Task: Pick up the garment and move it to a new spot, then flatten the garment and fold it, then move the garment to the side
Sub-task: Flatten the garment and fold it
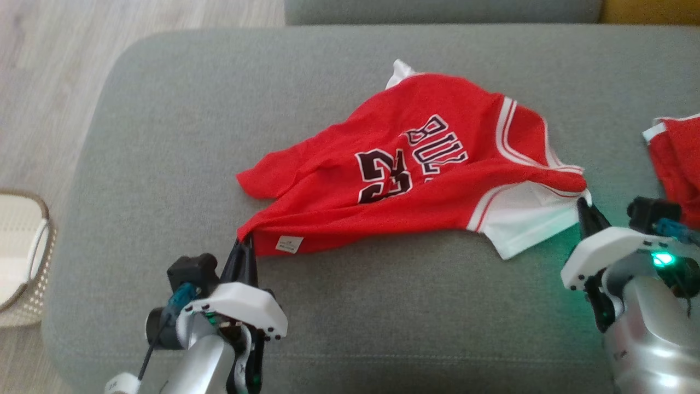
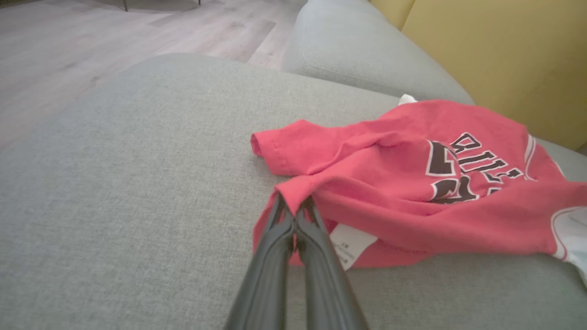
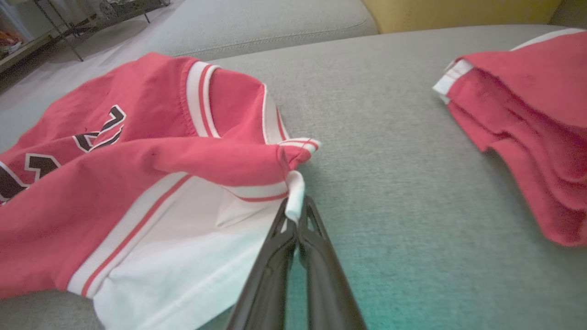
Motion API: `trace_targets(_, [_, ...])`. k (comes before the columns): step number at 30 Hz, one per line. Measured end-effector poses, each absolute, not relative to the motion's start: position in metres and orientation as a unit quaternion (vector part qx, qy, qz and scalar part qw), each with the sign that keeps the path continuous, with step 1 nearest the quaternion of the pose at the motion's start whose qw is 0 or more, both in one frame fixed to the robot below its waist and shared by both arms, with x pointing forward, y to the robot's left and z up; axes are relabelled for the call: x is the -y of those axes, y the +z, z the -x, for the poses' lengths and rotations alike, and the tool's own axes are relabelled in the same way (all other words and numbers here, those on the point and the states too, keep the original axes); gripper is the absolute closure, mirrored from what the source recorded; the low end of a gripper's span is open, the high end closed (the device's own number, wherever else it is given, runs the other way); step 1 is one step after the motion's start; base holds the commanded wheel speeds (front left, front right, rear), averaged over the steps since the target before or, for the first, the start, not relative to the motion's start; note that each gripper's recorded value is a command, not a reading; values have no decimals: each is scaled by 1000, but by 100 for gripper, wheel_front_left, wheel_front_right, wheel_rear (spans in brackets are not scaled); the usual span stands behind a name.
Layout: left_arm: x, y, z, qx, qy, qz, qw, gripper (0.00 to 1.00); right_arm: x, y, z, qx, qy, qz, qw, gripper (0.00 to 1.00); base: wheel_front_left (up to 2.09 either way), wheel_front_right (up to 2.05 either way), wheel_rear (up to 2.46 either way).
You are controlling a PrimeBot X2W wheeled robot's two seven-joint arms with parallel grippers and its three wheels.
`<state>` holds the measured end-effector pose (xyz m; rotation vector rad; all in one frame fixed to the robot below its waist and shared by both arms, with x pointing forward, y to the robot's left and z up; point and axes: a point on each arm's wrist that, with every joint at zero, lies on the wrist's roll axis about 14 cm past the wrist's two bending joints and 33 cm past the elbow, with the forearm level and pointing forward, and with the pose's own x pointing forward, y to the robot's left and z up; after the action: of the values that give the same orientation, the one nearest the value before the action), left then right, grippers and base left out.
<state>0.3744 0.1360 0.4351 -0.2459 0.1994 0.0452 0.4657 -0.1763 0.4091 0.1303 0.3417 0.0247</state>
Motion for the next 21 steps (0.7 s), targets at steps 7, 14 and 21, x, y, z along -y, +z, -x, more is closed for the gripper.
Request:
trace_targets(7, [-131, 469, -368, -45, -7, 116, 992, 100, 196, 470, -459, -79, 0, -70, 994, 100, 0, 0, 0])
trace_targets(14, [-126, 538, -371, 57, -55, 82, 993, 100, 214, 583, -454, 61, 8, -48, 997, 100, 0, 0, 0])
trace_targets(21, [-128, 649, -377, 195, -86, 45, 976, 100, 213, 694, -422, 197, 24, -49, 979, 100, 0, 0, 0])
